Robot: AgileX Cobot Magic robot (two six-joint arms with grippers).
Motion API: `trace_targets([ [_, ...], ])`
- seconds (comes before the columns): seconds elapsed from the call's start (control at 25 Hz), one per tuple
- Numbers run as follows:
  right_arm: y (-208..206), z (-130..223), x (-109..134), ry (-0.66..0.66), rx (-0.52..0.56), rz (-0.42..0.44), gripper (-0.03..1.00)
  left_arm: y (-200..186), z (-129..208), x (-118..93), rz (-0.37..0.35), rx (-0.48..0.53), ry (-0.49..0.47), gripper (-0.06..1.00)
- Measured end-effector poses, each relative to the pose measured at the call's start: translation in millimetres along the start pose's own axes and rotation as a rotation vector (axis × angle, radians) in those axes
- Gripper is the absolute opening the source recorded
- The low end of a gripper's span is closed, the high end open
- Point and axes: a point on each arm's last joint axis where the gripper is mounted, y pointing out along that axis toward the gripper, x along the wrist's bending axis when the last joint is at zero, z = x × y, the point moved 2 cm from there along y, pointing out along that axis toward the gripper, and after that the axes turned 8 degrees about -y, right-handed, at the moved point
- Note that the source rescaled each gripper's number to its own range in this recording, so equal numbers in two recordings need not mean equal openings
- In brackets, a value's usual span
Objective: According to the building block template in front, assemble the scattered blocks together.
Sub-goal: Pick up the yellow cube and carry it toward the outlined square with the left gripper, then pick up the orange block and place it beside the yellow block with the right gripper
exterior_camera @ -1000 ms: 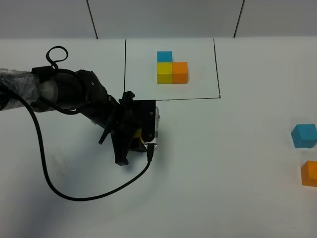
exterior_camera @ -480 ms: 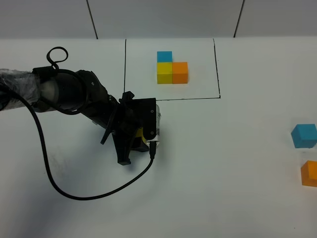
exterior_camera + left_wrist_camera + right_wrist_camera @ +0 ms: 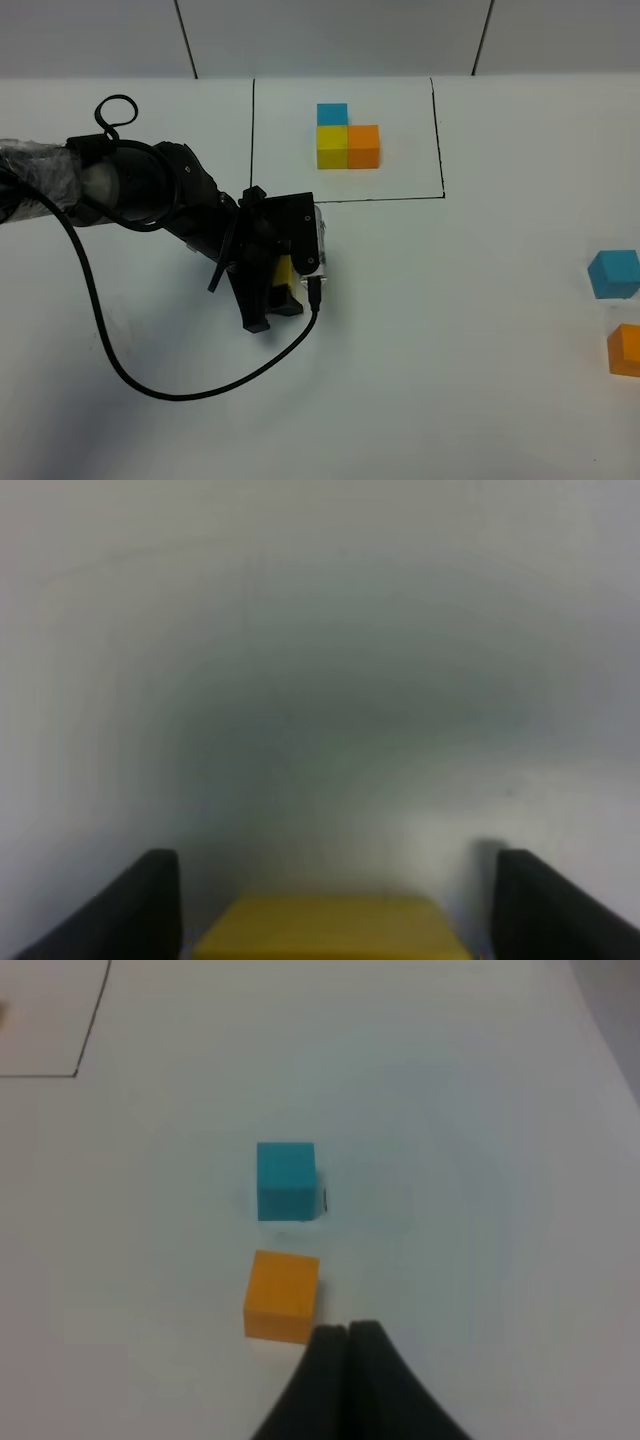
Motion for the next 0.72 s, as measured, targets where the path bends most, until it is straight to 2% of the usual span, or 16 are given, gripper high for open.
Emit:
trace_targets([
  [0.12,0.0,0.0,0.0,0.0,0.0,0.0,0.0,0.0,-0.1,0.1,-0.001,-0.001,-0.005,0.96],
  [0.2,0.0,0.0,0.0,0.0,0.0,0.0,0.0,0.0,-0.1,0.1,-0.001,-0.001,-0.004,0.99],
  [0.48,0.0,0.0,0.0,0.0,0.0,0.0,0.0,-5.3,-2.9,1.2,-0.017,-0.01,-0.021,1.0],
  [0.72,0.0,0.0,0.0,0.0,0.0,0.0,0.0,-32.1,-16.5,2.3,-0.069,-0.057,-0.01,1.0],
])
